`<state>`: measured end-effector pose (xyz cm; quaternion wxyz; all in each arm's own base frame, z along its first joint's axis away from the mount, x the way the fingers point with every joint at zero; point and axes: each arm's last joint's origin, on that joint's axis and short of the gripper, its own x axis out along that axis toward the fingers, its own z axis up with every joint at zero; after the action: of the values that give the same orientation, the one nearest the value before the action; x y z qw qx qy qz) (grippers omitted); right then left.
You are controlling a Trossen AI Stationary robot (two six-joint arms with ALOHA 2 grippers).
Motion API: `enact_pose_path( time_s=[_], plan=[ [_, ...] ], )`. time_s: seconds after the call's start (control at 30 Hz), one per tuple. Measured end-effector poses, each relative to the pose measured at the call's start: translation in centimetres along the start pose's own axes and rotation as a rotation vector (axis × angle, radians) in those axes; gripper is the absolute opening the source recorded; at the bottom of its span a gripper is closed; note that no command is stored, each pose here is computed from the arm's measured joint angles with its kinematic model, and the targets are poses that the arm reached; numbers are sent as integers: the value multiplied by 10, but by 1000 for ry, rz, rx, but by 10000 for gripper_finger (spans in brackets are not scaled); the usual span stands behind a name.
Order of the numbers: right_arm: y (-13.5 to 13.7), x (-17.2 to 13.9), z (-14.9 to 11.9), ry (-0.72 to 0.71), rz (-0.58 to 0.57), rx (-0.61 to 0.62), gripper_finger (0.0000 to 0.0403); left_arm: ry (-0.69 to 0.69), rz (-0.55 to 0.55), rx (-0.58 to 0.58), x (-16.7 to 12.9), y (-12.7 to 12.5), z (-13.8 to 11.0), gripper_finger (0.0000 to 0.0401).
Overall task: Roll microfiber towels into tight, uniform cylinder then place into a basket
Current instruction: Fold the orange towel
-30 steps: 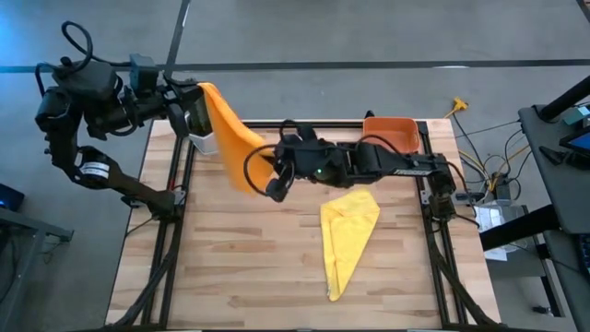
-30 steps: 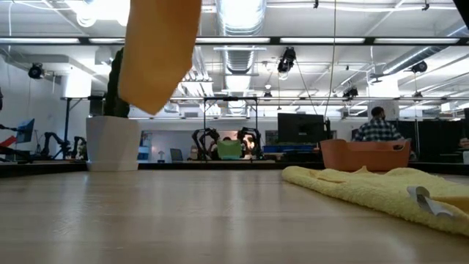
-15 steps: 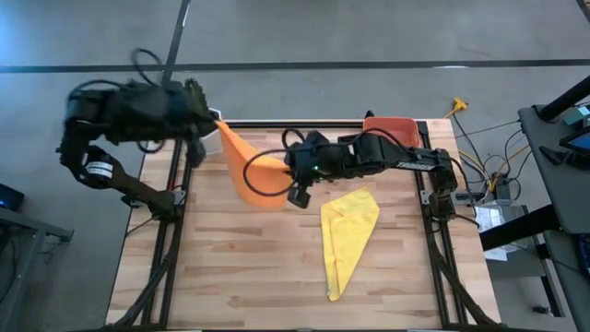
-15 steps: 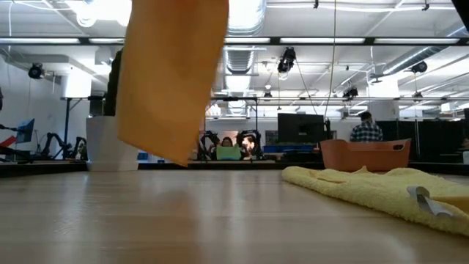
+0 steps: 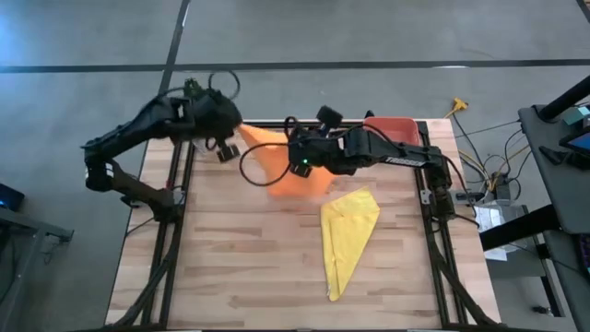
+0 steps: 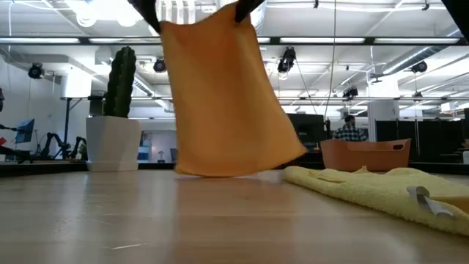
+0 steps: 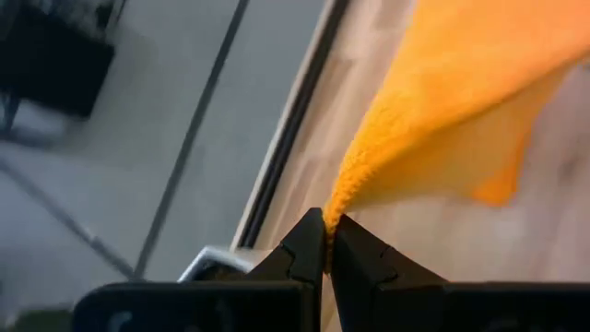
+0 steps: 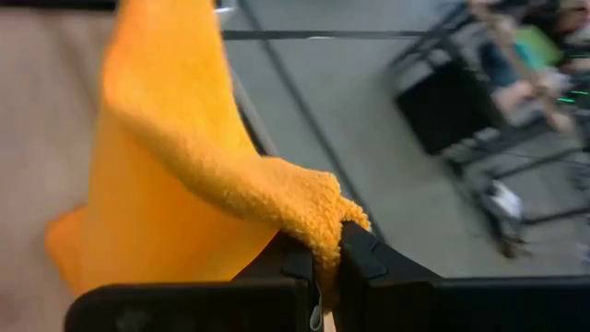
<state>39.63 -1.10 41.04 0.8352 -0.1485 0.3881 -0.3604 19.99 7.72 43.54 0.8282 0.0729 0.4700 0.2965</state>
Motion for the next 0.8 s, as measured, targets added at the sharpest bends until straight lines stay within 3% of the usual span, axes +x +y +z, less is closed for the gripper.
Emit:
enact_pose_path(
  time_s=[0.1, 0.23, 0.3, 0.4, 0.5, 0.67, 0.8],
  plan=[
    [-10, -8, 0, -22, -70, -11, 9, -14, 0, -61, 0, 15, -4, 0],
    [-19, -17, 0, -38, -69, -23, 9, -83, 7, -139, -21, 29, -10, 0],
    [-22, -23, -1, -40, 9, 11, 9, -104, -56, -206, -35, 31, -19, 0],
    [-16, -26, -2, -15, 252, 110, 9, -104, -231, -337, -50, 26, -36, 0],
    [5, -14, -6, 55, 448, 134, 9, -37, -339, -423, -55, 16, -53, 0],
    [65, 18, -24, 170, 599, 24, 9, 128, -426, -472, -45, -9, -84, 0],
    [116, 36, -39, 201, 793, 7, 9, 294, -558, -491, -25, -37, -114, 0]
  ],
)
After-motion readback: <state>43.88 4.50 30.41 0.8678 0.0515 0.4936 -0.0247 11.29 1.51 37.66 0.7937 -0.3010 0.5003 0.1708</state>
